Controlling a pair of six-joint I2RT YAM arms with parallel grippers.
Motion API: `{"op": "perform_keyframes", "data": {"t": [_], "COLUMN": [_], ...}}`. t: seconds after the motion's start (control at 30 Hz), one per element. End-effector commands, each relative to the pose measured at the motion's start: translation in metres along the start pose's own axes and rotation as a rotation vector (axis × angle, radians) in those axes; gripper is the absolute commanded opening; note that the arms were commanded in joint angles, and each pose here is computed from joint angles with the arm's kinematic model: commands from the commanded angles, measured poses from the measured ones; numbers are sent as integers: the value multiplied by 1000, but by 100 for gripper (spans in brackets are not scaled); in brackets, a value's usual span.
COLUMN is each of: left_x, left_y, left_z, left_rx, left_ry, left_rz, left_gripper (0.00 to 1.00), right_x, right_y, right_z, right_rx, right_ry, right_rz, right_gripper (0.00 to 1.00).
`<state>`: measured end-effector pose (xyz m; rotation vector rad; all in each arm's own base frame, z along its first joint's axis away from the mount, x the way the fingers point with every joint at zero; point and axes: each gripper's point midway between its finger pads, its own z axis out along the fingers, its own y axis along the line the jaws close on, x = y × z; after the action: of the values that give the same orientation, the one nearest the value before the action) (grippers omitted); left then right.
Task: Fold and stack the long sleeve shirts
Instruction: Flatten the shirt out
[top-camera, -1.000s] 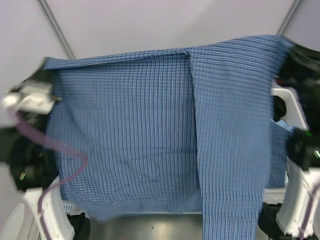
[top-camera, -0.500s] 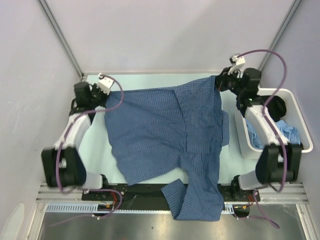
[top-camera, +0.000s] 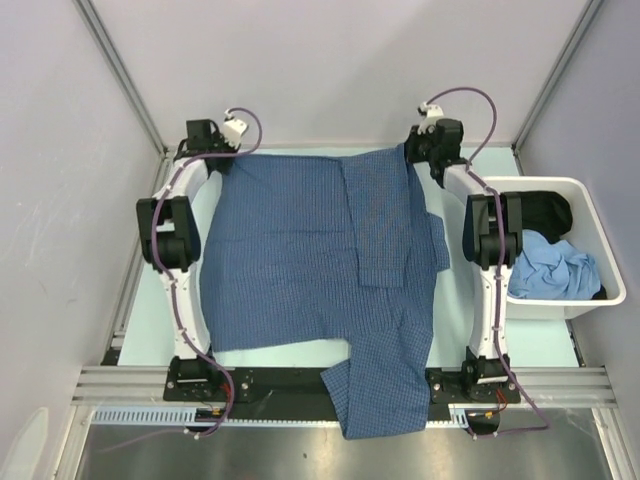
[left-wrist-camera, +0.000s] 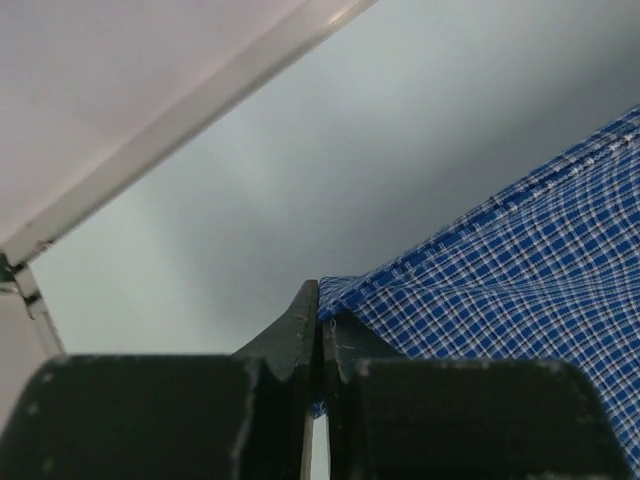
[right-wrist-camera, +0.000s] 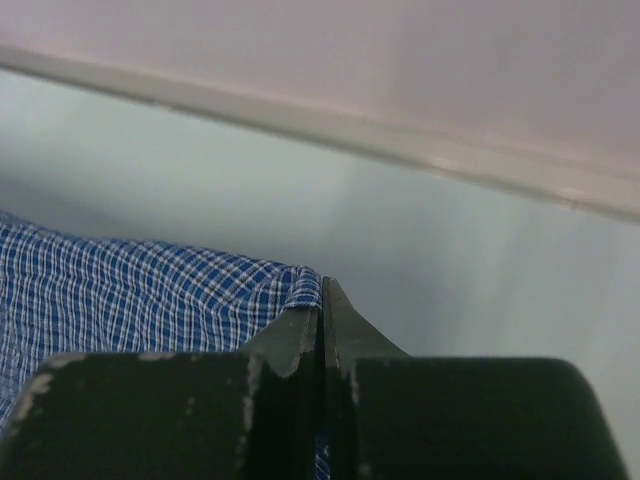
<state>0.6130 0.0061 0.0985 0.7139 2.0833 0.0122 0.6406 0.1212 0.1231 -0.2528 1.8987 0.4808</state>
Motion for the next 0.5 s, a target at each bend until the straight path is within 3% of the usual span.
{"op": "perform_keyframes", "data": {"t": [0.0,0.07,0.1,0.13,0.2,0.23,0.27,0.33,0.47], "left_x": [-26,-22,-27,-29,-34,-37,-37,-45,-36], "left_y": [17,13,18,18,21,23,23,27,22], "left_z": [10,20,20,21,13,8,2,-17,-32], "left_rx": [-87,-87,-99,-99,-105,-101,-95,-83,-15], "left_ry": [23,40,36,37,44,37,37,18,27], "left_rz": [106,105,104,100,87,82,69,46,33], "left_gripper": [7,11,15,28,41,52,56,63,67], "right_x": [-50,-49,-43,-54,-42,-42,-48,-33,-45], "right_y": [-12,-13,-16,-16,-21,-20,-18,-16,10], "right_z": [24,36,38,38,32,29,20,5,-45], "right_rx": [79,86,96,98,110,111,116,130,89], "right_ry": [-111,-109,-78,-90,-21,-5,7,89,151], "right_rz": [-54,-61,-52,-57,-37,-36,-38,-11,-34], "right_gripper": [0,3,19,28,54,61,73,77,79]}}
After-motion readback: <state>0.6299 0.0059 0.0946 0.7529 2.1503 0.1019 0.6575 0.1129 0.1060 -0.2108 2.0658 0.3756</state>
